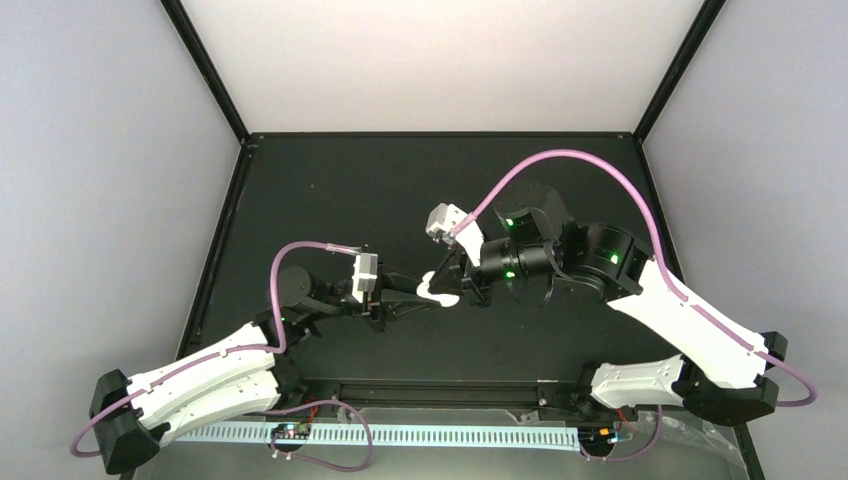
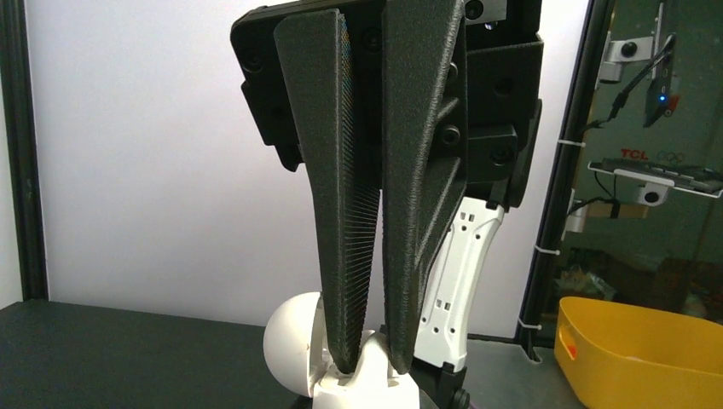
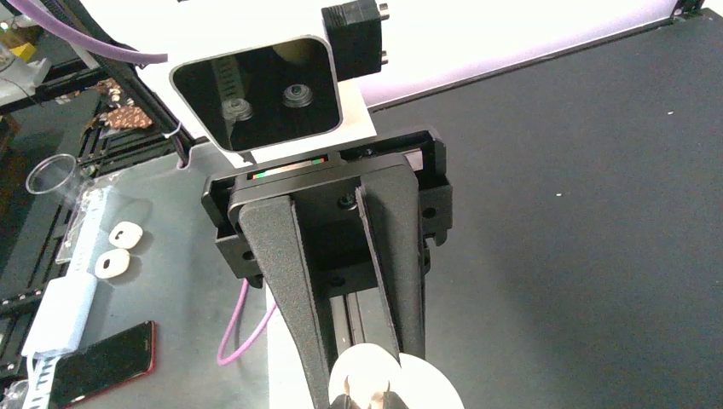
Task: Insert the wireless bluetooth earbuds into the charging case
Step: Adjust the earbud with the charging case.
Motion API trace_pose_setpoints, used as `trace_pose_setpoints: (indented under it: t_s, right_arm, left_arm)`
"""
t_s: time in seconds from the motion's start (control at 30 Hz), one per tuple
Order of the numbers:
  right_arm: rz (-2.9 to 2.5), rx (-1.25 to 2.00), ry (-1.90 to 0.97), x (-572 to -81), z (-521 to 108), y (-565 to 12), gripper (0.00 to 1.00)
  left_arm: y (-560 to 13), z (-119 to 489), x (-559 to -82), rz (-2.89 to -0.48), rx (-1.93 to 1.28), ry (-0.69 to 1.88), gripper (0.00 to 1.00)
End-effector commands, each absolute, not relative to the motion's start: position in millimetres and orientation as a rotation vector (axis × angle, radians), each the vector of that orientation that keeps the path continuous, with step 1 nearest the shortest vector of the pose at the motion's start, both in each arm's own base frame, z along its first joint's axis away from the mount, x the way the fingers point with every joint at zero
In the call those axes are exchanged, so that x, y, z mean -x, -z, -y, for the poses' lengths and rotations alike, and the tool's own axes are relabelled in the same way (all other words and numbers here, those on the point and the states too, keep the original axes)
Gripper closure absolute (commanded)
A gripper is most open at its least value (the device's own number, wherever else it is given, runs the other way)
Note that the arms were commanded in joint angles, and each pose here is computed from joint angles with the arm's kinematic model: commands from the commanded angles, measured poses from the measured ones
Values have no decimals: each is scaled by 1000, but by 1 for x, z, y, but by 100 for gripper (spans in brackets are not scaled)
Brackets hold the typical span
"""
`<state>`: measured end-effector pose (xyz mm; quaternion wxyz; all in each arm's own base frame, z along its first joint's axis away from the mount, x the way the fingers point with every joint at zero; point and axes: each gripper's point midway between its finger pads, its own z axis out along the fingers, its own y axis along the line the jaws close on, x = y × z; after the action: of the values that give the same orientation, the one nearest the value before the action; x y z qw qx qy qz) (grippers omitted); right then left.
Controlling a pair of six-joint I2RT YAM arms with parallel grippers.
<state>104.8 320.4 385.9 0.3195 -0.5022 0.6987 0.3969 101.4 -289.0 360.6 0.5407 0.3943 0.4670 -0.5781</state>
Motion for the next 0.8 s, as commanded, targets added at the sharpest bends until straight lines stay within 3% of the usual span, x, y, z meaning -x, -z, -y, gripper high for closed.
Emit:
trace_pose_setpoints:
  t_s: [0.0, 0.1, 0.77]
  right_arm:
    - [-1852, 1333, -1048, -102, -322, -383, 94]
    - [-1861, 1333, -1042, -103, -322, -381, 99]
    - [-1735, 1234, -1101, -97, -308, -420, 99]
  left_arm:
    - [-383, 287, -97, -1041, -944, 1369, 98]
    - [-383, 287, -97, -1042, -944, 1369, 98]
    - [-382, 286, -92, -1028, -956, 1392, 98]
